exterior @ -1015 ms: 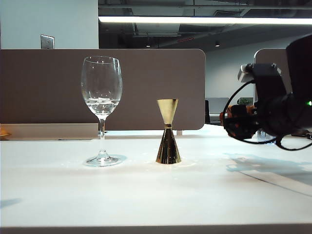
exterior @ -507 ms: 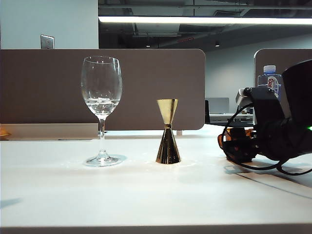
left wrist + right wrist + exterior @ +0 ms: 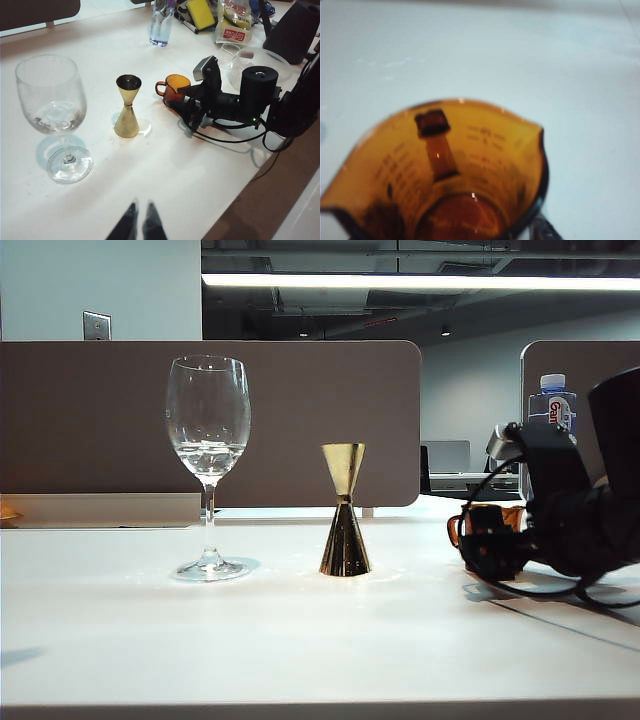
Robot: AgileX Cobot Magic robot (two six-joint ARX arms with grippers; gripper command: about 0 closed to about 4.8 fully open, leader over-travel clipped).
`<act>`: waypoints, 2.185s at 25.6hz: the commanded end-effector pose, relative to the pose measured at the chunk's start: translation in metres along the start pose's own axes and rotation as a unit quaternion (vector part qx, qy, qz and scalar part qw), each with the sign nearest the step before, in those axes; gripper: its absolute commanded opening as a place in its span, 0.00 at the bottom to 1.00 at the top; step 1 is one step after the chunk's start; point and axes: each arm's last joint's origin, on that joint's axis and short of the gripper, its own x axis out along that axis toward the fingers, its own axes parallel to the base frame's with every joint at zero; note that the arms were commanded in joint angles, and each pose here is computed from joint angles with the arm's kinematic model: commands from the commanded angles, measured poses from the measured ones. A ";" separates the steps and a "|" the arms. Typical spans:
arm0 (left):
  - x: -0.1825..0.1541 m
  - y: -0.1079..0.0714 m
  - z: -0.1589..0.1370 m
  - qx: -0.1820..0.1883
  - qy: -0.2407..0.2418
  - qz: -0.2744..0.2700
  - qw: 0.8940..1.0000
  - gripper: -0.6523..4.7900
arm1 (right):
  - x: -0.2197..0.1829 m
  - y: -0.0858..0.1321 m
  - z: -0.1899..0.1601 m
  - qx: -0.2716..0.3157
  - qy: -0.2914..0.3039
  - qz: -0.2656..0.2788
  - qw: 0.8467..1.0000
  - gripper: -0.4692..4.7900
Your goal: Pick up the small amber measuring cup and pour the water in it into the jigger, then pick up the jigger and pour the water in it into the wine glass.
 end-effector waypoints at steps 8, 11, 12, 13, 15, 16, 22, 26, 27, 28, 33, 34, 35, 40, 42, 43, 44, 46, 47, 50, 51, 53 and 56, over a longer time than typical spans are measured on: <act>0.000 0.000 0.002 0.003 -0.007 -0.001 1.000 0.17 | -0.018 -0.001 0.012 0.002 -0.019 -0.021 1.000 1.00; 0.000 0.000 0.002 0.003 -0.007 -0.001 1.000 0.17 | -0.030 0.000 0.019 0.012 -0.024 -0.022 0.999 1.00; 0.000 0.000 0.002 0.003 -0.007 -0.001 1.000 0.17 | -0.035 0.003 0.021 0.012 -0.026 -0.018 0.999 1.00; 0.000 0.000 0.002 0.003 -0.007 -0.001 1.000 0.17 | -0.041 0.006 0.023 0.011 -0.028 -0.017 0.999 1.00; 0.000 0.000 0.002 0.003 -0.007 -0.001 1.000 0.17 | -0.049 0.011 0.027 0.009 -0.034 -0.008 0.999 1.00; 0.000 0.000 0.002 0.003 -0.007 -0.001 1.000 0.17 | -0.054 0.015 0.029 0.008 -0.039 0.000 0.999 1.00; 0.000 0.000 0.002 0.003 -0.007 0.000 1.000 0.17 | -0.056 0.045 0.049 0.002 -0.076 0.059 0.995 1.00; 0.000 0.000 0.002 0.003 -0.007 0.000 1.000 0.17 | -0.036 0.060 0.059 -0.001 -0.084 0.095 0.992 1.00; 0.000 0.000 0.002 0.003 -0.007 0.000 1.000 0.17 | -0.027 0.067 0.063 -0.003 -0.084 0.111 0.990 1.00; 0.000 0.000 0.002 0.003 -0.007 0.001 1.000 0.17 | -0.023 0.069 0.064 -0.003 -0.082 0.114 0.990 1.00; 0.000 0.000 0.002 0.003 -0.007 0.001 1.000 0.17 | -0.004 0.078 0.065 -0.004 -0.070 0.130 0.989 0.96; 0.000 0.000 0.002 0.003 -0.007 0.001 1.000 0.17 | -0.001 0.080 0.064 0.002 -0.067 0.137 0.988 0.96; 0.000 0.000 0.002 0.003 -0.007 0.000 1.000 0.17 | 0.002 0.081 0.063 0.003 -0.066 0.140 0.988 0.95; 0.000 0.000 0.002 0.003 -0.007 0.001 1.000 0.17 | 0.012 0.091 0.059 0.000 -0.060 0.153 0.986 0.78; 0.000 0.000 0.002 0.003 -0.007 0.001 1.000 0.17 | 0.016 0.095 0.058 0.000 -0.060 0.156 0.986 0.78; 0.000 0.000 0.002 0.003 -0.007 0.001 1.000 0.17 | 0.018 0.096 0.058 0.000 -0.059 0.157 0.986 0.78; 0.000 0.000 0.002 0.003 -0.007 0.001 1.000 0.17 | 0.020 0.097 0.058 0.000 -0.060 0.158 0.986 0.78; 0.000 0.000 0.002 0.003 -0.007 0.001 1.000 0.17 | 0.025 0.099 0.057 0.002 -0.058 0.158 0.986 0.76; 0.000 0.000 0.002 0.003 -0.007 0.001 1.000 0.17 | 0.027 0.099 0.057 0.003 -0.057 0.158 0.986 0.73; 0.000 0.000 0.002 0.003 -0.007 0.001 1.000 0.17 | 0.028 0.099 0.056 0.003 -0.057 0.158 0.986 0.64; 0.000 0.000 0.002 0.003 -0.007 0.001 1.000 0.17 | 0.029 0.099 0.056 0.004 -0.058 0.157 0.986 0.64; 0.000 0.000 0.002 0.003 -0.007 0.001 1.000 0.17 | 0.029 0.099 0.056 0.003 -0.058 0.157 0.986 0.64; 0.000 0.000 0.002 0.003 -0.007 0.001 1.000 0.17 | 0.029 0.099 0.056 0.003 -0.057 0.157 0.986 0.59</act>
